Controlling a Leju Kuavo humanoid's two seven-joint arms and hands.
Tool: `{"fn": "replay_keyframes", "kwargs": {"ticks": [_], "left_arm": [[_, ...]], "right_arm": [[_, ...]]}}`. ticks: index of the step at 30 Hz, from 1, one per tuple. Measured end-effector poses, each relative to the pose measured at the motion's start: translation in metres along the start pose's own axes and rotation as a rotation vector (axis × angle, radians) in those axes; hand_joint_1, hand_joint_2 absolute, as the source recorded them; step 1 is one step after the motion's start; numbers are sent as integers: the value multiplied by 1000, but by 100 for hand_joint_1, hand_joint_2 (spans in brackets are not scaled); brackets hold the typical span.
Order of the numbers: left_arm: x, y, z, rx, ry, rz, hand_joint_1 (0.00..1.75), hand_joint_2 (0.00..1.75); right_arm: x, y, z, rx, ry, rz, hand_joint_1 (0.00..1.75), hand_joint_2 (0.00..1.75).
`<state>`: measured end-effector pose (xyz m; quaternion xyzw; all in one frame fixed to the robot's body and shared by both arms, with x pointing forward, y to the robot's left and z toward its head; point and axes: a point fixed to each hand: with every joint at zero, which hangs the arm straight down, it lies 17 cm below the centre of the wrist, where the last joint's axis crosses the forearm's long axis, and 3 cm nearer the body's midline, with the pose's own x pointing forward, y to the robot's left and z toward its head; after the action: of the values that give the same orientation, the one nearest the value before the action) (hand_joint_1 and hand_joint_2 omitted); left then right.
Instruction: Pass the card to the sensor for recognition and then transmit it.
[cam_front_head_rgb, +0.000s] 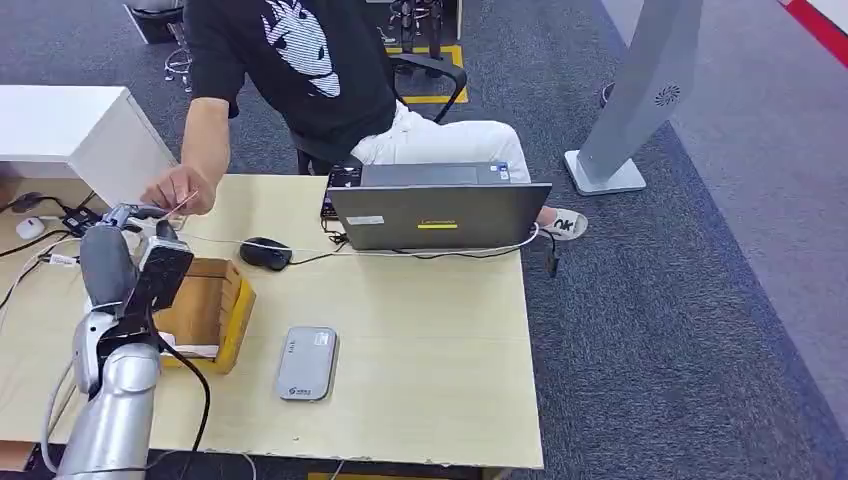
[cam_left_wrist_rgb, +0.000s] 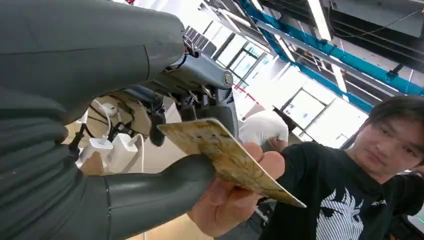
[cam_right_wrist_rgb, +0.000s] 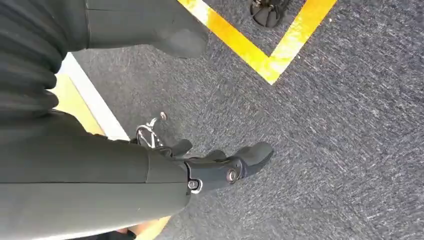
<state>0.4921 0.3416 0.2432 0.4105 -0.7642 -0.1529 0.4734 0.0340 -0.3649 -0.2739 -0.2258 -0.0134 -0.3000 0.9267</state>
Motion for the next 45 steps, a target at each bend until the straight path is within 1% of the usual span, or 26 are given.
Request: {"fn": "replay_keyframes", "kwargs": {"ticks": [14, 22, 25, 27, 30, 32, 36, 45], "left_arm": [[2, -4, 2, -11, -5, 2, 175, 175], [2, -18, 13, -67, 0, 24, 175, 175], [9, -31, 20, -122, -10, 29, 175, 175], [15, -49, 28, -203, -22, -2, 175, 175], [30, -83, 51, -352, -62, -107, 175, 175], [44, -98, 66, -404, -95, -129, 175, 175], [59, -105, 76, -433, -139, -133, 175, 175], [68, -109, 82, -452, -174, -137, 175, 175]], "right_arm": [[-1, 1, 0, 4, -1, 4, 0, 175], [1, 2, 1, 10, -12, 21, 0, 175], [1, 3, 1, 15, -17, 31, 0, 175], [1, 4, 1, 18, -19, 36, 0, 175], [0, 4, 1, 18, -18, 37, 0, 175], [0, 4, 1, 18, -16, 37, 0, 175], [-2, 4, 1, 17, -14, 37, 0, 175], [-3, 3, 1, 17, -13, 39, 0, 175]]}}
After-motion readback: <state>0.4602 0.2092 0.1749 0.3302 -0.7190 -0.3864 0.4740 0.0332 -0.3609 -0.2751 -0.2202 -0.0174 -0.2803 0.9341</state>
